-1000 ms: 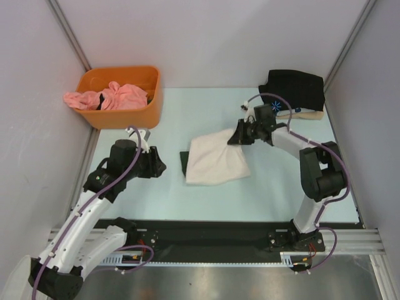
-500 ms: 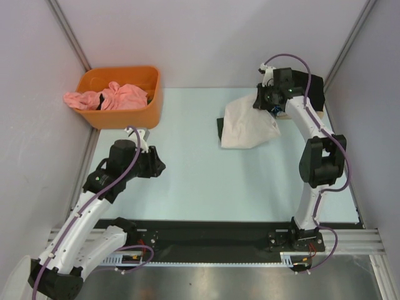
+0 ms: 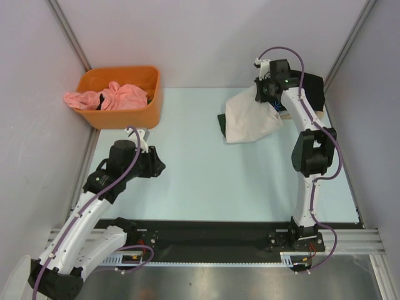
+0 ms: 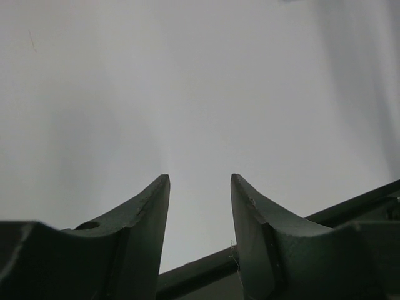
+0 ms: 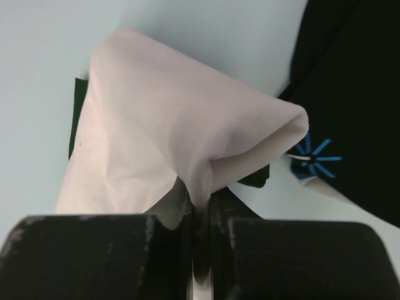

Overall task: Fold and stack the t-shirts
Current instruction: Neatly place the folded tshirt to the corner

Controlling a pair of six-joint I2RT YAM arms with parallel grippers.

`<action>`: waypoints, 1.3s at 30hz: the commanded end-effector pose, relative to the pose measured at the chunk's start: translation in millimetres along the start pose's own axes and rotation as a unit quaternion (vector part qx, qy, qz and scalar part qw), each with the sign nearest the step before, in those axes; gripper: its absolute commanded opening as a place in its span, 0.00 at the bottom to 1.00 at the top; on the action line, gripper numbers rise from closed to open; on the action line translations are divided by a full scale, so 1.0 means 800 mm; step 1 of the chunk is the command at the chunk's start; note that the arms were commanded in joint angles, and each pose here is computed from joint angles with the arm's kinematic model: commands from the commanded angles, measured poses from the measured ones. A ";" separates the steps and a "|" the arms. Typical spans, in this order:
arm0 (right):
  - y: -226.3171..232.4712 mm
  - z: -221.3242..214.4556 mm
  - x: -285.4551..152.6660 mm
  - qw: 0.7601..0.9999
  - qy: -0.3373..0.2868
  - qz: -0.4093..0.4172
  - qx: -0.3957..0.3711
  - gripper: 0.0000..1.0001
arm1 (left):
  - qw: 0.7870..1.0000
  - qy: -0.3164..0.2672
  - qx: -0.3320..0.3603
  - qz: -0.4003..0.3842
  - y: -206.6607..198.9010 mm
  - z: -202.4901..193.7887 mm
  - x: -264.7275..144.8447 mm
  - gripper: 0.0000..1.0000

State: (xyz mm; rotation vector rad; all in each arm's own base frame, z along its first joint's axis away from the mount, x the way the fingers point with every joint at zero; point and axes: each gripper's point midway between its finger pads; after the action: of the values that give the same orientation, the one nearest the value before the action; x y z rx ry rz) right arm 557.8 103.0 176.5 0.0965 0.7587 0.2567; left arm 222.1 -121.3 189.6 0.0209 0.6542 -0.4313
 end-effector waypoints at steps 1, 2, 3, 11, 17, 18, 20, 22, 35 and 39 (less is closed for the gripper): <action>-0.032 0.079 -0.042 0.995 -0.081 -0.051 -0.042 0.00 | 1.000 -0.017 0.003 -0.003 0.000 0.009 0.000 0.49; -0.038 0.087 -0.047 0.993 -0.087 -0.058 -0.049 0.00 | 1.000 -0.014 0.001 -0.003 0.001 0.008 0.001 0.49; -0.051 0.092 -0.052 0.992 -0.090 -0.068 -0.048 0.00 | 1.000 -0.012 0.002 -0.002 0.001 0.007 0.002 0.49; -0.089 0.172 -0.103 0.975 -0.181 -0.104 -0.070 0.00 | 1.000 -0.010 0.000 0.001 0.003 0.006 0.004 0.48; -0.144 0.200 -0.121 0.963 -0.216 -0.143 -0.067 0.00 | 1.000 -0.009 -0.003 0.006 0.005 0.005 0.005 0.47; -0.150 0.203 -0.121 0.962 -0.224 -0.144 -0.067 0.00 | 1.000 -0.009 -0.003 0.006 0.006 0.005 0.005 0.47; -0.158 0.206 -0.120 0.961 -0.230 -0.140 -0.070 0.00 | 1.000 -0.007 -0.004 0.009 0.007 0.004 0.005 0.47; -0.173 0.212 -0.117 0.957 -0.240 -0.147 -0.073 0.00 | 1.000 -0.007 -0.004 0.010 0.007 0.004 0.005 0.47; -0.267 0.221 -0.078 0.943 -0.285 -0.161 -0.055 0.00 | 1.000 -0.008 -0.007 0.020 0.011 0.003 0.005 0.47; -0.296 0.202 -0.024 0.942 -0.293 -0.156 -0.048 0.00 | 1.000 -0.007 -0.009 0.025 0.013 0.003 0.005 0.47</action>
State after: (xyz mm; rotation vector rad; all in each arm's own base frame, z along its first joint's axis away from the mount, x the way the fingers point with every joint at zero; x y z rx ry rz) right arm 675.3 -118.3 238.1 -0.0288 0.3442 -0.0442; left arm 225.3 -117.6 185.5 0.0242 0.6624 -0.4076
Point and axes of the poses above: each gripper's point midway between its finger pads, its own x axis out along the fingers, its own y axis along the line the jaws close on, z = x × y, and after that the axes turned 15 degrees about x, right-handed
